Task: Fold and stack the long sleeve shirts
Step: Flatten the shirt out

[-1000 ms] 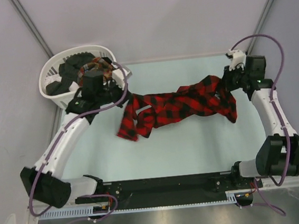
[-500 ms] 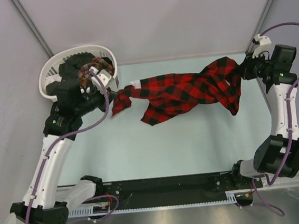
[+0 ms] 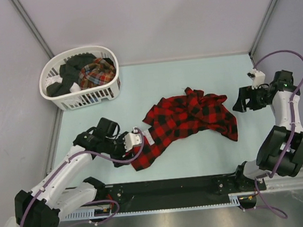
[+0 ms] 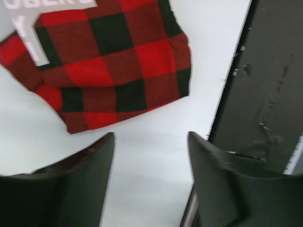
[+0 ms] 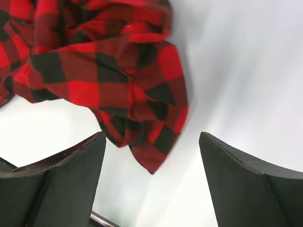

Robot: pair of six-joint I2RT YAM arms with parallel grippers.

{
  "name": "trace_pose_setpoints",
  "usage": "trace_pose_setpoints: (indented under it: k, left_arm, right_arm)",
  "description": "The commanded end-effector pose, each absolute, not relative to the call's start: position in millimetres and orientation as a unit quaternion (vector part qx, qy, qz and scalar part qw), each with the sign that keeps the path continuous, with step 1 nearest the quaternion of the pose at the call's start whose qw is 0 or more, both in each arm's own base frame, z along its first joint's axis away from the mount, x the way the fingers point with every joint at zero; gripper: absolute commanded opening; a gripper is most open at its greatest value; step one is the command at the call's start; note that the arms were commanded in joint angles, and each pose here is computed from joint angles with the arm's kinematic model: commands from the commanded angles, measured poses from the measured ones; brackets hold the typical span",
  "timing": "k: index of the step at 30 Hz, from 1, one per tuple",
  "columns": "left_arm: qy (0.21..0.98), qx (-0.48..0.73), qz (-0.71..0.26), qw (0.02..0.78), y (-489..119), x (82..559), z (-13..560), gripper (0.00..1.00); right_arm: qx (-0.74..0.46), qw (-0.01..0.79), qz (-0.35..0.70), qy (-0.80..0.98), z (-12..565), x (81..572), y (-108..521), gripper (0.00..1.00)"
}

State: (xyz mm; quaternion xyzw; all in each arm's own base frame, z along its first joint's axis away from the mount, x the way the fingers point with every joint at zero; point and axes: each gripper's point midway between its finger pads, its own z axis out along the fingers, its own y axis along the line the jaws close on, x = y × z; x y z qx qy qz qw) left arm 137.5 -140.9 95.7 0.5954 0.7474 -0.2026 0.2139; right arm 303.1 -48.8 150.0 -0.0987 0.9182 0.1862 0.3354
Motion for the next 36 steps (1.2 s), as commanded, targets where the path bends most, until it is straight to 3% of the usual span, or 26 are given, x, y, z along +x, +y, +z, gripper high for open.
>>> trace_pose_setpoints:
  k: [1,7,14,16,17,19,20,21,22,23,25,29,33,35,36]
  left_arm:
    - [0.76,0.56,-0.168,0.284,-148.4,184.6,119.2,0.76]
    - [0.826,0.461,-0.18,0.271,-159.6,242.3,97.7,0.87]
    - [0.857,0.436,-0.147,0.232,-159.2,276.8,52.7,0.89]
    - [0.866,0.429,-0.146,0.211,-159.6,280.9,37.0,0.89]
    - [0.869,0.427,-0.149,0.201,-159.9,279.1,32.5,0.85]
    - [0.871,0.427,-0.164,0.18,-159.7,272.9,26.2,0.72]
    - [0.869,0.429,-0.181,0.168,-161.3,266.2,25.6,0.52]
    - [0.868,0.428,-0.188,0.168,-160.8,264.6,27.3,0.41]
    - [0.871,0.42,-0.191,0.171,-156.3,266.0,30.4,0.32]
    - [0.87,0.417,-0.197,0.176,-154.3,265.0,37.0,0.16]
    - [0.874,0.403,-0.193,0.189,-143.7,271.6,46.3,0.01]
    - [0.873,0.392,-0.19,0.22,-128.3,275.1,71.2,0.0]
    - [0.87,0.391,-0.169,0.248,-113.6,282.0,91.9,0.0]
    - [0.867,0.389,-0.164,0.263,-109.7,287.6,104.7,0.0]
    - [0.865,0.386,-0.161,0.277,-106.3,290.9,114.2,0.0]
  right_arm:
    - [-0.182,0.368,0.201,0.889,185.1,321.1,-2.2,0.85]
    - [-0.273,0.359,0.185,0.873,166.7,339.7,88.2,0.86]
    - [-0.298,0.309,0.107,0.897,110.9,363.7,111.7,0.86]
    - [-0.296,0.297,0.094,0.903,101.3,367.5,109.9,0.82]
    - [-0.292,0.289,0.077,0.908,93.8,370.9,104.0,0.78]
    - [-0.285,0.286,0.061,0.913,90.9,374.8,95.6,0.53]
    - [-0.275,0.284,0.049,0.917,92.1,377.1,85.2,0.4]
    - [-0.27,0.286,0.044,0.918,95.6,378.4,79.7,0.12]
    - [-0.266,0.289,0.041,0.919,99.3,379.8,73.7,0.03]
    - [-0.254,0.289,0.04,0.922,104.3,380.3,62.4,0.0]
    - [-0.248,0.305,0.034,0.919,120.1,382.0,49.7,0.0]
    - [-0.237,0.338,0.067,0.908,163.2,375.5,36.3,0.0]
    - [-0.204,0.389,0.103,0.893,212.0,374.9,7.0,0.22]
    - [-0.196,0.391,0.109,0.893,218.0,373.5,-1.8,0.17]
    - [-0.182,0.395,0.1,0.895,220.5,375.5,-16.8,0.08]
